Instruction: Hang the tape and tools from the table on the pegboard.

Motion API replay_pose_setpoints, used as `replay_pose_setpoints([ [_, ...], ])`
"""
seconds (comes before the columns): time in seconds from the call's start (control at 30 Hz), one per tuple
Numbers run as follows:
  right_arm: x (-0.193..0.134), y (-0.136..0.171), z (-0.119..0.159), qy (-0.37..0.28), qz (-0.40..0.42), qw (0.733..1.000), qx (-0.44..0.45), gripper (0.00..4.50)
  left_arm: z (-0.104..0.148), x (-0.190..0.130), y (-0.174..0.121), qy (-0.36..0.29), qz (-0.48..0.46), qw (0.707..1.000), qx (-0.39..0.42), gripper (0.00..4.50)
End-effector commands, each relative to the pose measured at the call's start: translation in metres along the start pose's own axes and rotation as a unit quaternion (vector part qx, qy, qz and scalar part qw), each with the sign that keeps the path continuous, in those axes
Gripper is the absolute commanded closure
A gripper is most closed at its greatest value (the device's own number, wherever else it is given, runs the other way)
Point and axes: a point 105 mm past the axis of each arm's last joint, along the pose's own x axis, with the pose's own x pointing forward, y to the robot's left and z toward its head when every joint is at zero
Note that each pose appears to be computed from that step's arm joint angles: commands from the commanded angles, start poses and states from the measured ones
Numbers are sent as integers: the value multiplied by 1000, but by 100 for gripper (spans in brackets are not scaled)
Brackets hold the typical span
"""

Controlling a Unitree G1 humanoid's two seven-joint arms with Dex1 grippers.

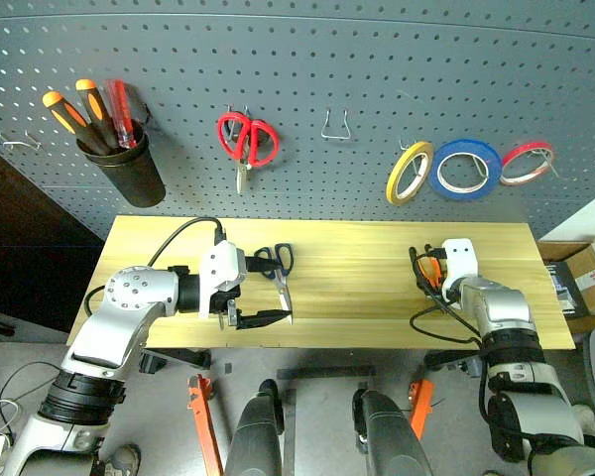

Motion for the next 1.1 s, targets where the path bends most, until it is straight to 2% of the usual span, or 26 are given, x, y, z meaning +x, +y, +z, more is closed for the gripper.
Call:
replay_pose_setpoints([
  [0.03,1,-2,-8,32,22,999,22,20,9,-1,-1,-15,2,1000,13,0],
  [0.1,1,4,-10,43,39,998,23,62,8,-1,0,-16,5,1000,12,0],
  [0.27,5,13,-6,34,62,997,-4,227,6,-2,2,-23,17,1000,-2,0],
  [0.3,6,14,-6,31,65,997,-11,236,6,-2,3,-22,18,1000,-3,0],
  [0.53,10,14,-3,23,66,997,-33,236,3,-5,4,-24,34,999,-13,0],
  [0.63,-5,16,15,-31,60,996,-52,236,-2,-19,9,-23,84,996,-32,0],
  [0.77,-55,49,33,-131,92,984,-74,236,-5,-40,3,-38,135,987,-84,0],
  [0.9,-102,94,20,-200,136,964,-108,236,-1,-53,-5,-53,156,979,-123,0],
  [0.97,-122,113,23,-246,147,951,-115,236,6,-58,-3,-71,178,972,-133,0],
  [1.1,-172,154,69,-398,165,893,-126,236,23,-72,9,-112,242,956,-122,0],
])
